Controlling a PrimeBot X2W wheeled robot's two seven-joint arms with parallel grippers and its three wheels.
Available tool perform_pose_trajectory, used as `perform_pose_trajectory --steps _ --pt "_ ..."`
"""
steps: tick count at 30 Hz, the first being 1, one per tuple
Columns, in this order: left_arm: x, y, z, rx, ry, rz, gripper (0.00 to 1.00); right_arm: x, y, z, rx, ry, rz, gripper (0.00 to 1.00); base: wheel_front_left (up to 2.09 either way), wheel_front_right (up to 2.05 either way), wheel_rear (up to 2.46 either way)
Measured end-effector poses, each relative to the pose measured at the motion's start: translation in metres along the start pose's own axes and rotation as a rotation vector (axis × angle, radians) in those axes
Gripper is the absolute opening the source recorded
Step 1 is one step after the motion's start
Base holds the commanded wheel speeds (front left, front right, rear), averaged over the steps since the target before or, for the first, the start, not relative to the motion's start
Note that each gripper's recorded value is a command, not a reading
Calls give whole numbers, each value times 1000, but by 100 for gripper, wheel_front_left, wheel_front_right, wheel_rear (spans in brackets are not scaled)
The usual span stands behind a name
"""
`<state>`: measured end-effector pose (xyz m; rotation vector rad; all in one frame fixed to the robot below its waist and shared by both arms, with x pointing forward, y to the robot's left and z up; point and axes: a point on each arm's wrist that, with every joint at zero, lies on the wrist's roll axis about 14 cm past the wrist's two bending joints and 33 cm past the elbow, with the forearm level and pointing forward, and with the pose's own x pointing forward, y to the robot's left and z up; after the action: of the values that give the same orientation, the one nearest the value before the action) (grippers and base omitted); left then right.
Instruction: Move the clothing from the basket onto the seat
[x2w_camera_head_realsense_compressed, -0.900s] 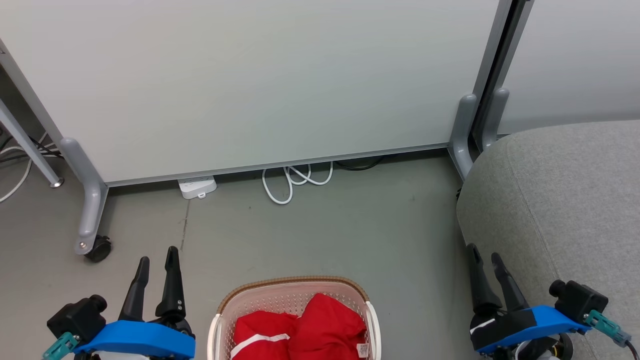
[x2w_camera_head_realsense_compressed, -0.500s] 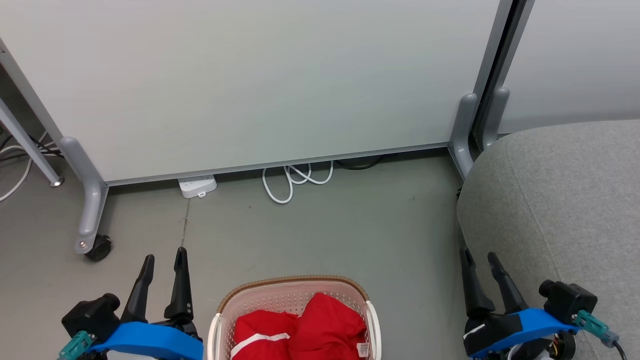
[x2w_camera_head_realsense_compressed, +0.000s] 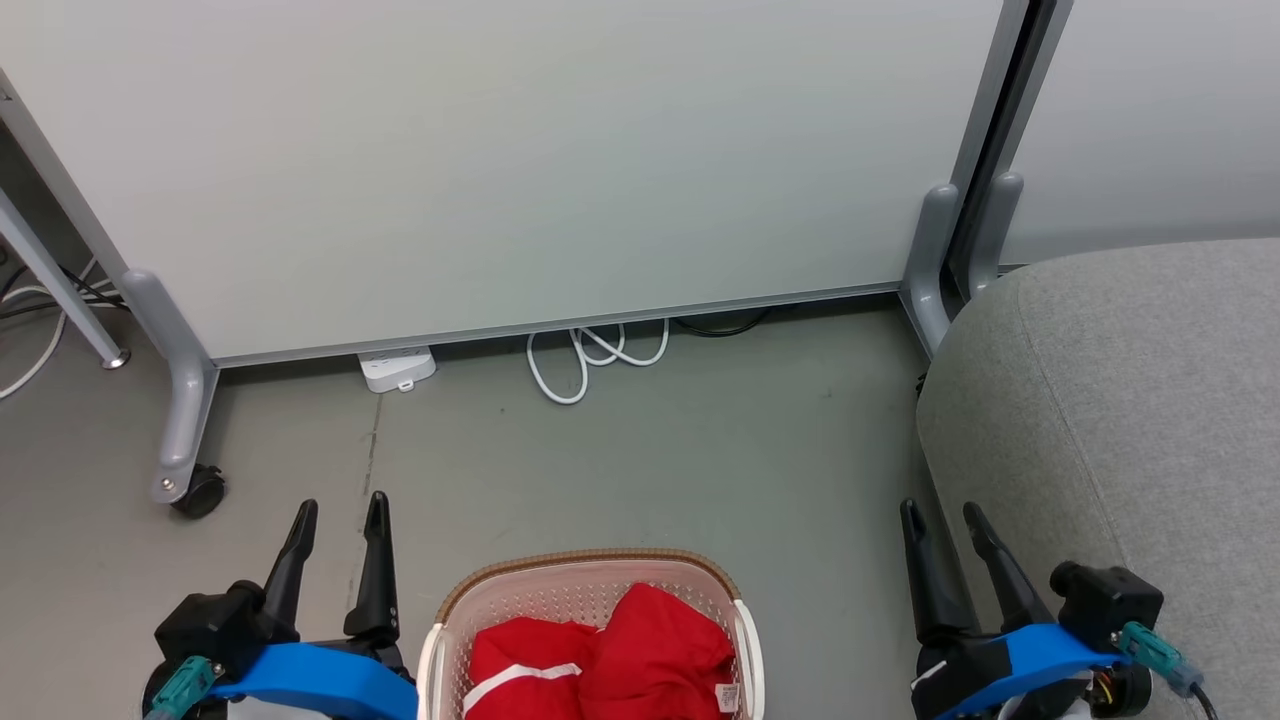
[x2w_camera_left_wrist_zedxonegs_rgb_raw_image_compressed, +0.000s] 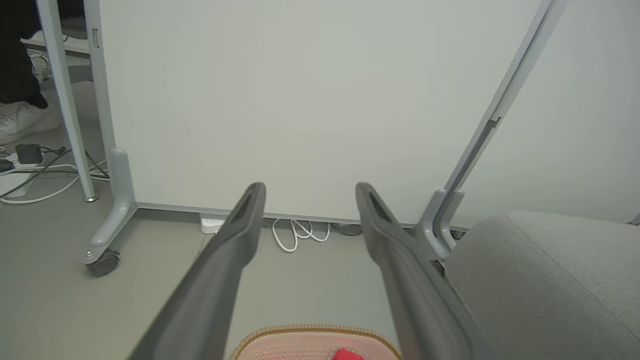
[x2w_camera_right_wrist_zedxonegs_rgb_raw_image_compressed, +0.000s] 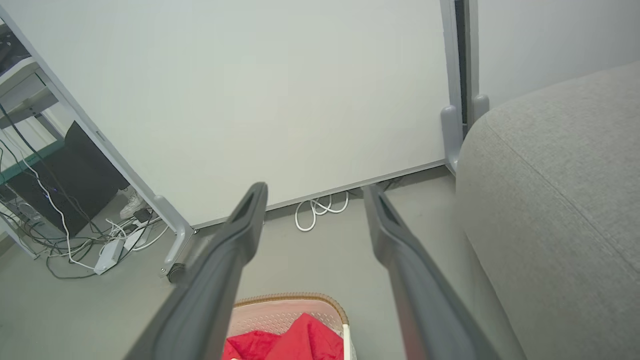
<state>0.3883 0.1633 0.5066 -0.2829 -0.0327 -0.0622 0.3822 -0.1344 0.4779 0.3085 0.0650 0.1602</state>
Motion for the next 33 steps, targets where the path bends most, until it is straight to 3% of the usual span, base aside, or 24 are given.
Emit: perform_pose_trajectory --steps 33 --pt "0 -8 -10 219 6 -54 100 0 6 -13 -259 22 59 100 0 0 0"
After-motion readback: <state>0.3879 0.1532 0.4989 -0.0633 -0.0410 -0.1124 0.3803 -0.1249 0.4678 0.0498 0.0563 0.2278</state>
